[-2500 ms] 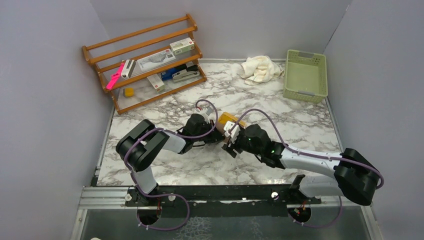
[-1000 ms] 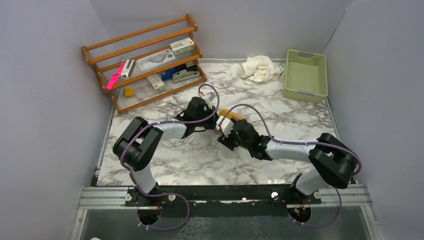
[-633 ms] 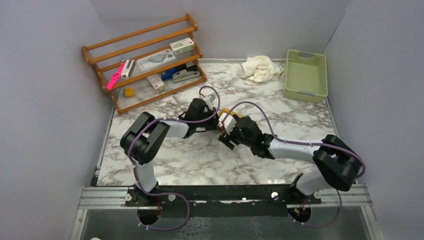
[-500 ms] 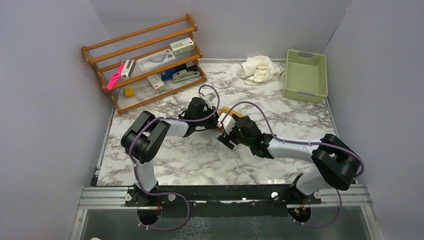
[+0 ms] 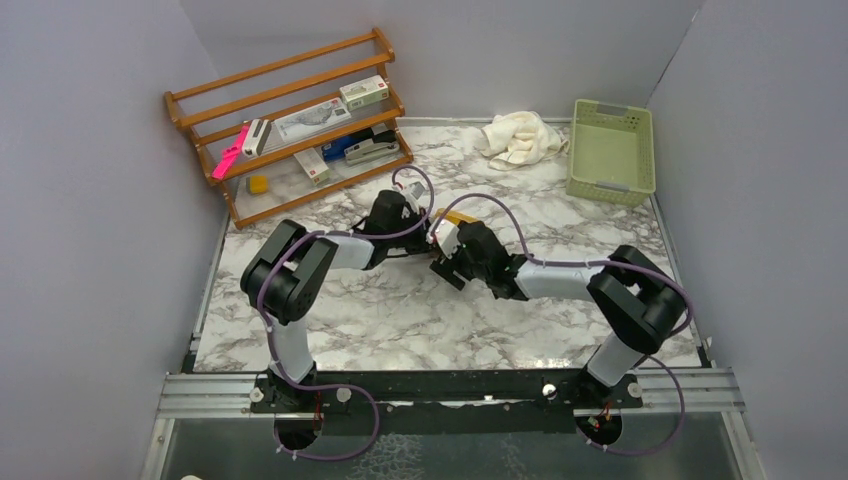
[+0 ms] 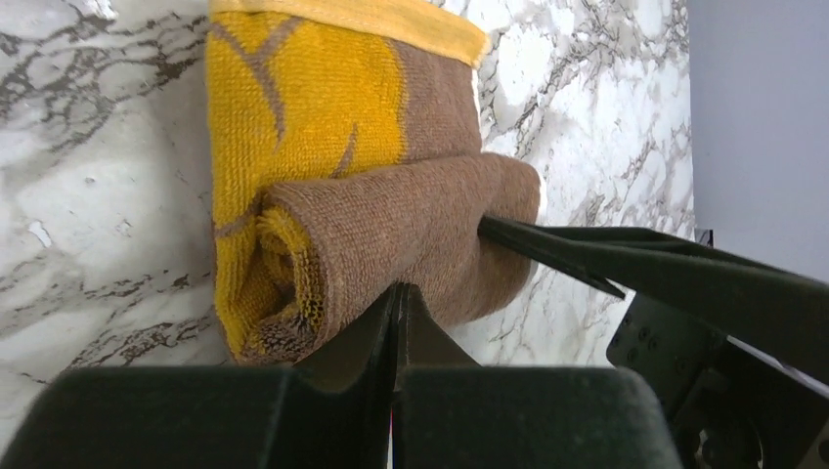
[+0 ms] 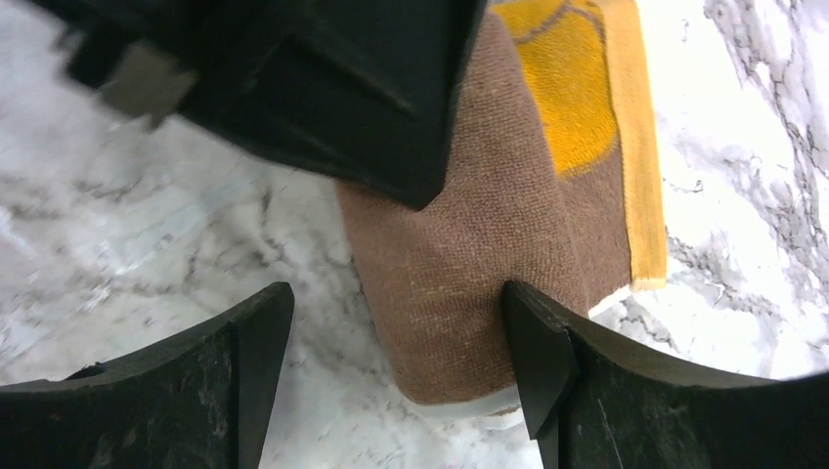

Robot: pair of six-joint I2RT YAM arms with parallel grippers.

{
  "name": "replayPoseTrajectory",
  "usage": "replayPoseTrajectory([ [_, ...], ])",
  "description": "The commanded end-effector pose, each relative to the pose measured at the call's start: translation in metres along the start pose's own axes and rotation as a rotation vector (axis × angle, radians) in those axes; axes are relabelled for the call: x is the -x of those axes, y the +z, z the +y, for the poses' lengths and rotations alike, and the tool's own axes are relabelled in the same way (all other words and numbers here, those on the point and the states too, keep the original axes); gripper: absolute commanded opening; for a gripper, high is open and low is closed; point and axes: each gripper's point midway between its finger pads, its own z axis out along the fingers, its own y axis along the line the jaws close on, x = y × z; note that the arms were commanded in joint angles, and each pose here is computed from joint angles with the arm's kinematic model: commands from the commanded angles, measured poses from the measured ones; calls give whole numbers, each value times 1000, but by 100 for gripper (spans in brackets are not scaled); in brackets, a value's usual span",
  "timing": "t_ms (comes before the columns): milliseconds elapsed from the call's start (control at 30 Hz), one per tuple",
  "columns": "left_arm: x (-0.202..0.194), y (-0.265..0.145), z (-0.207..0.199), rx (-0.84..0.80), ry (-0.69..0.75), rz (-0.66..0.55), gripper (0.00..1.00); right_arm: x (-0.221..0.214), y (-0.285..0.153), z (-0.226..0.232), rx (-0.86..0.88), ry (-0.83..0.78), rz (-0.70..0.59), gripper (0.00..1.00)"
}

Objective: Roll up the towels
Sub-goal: Roll the towel at the center of the board.

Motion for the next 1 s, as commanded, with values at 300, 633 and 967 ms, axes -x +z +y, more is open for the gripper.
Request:
replayPoseTrajectory([
  [300,22,-13,-3,-41,9,6,0,-46,22,-35,-20,180,217,64],
  [633,97,-97,-23,-23,48,-197,5,-31,21,-4,270,364,222,40],
  [967,55,-125,-19,20,58,-182,8,16,-19,56,645,675,219,9],
])
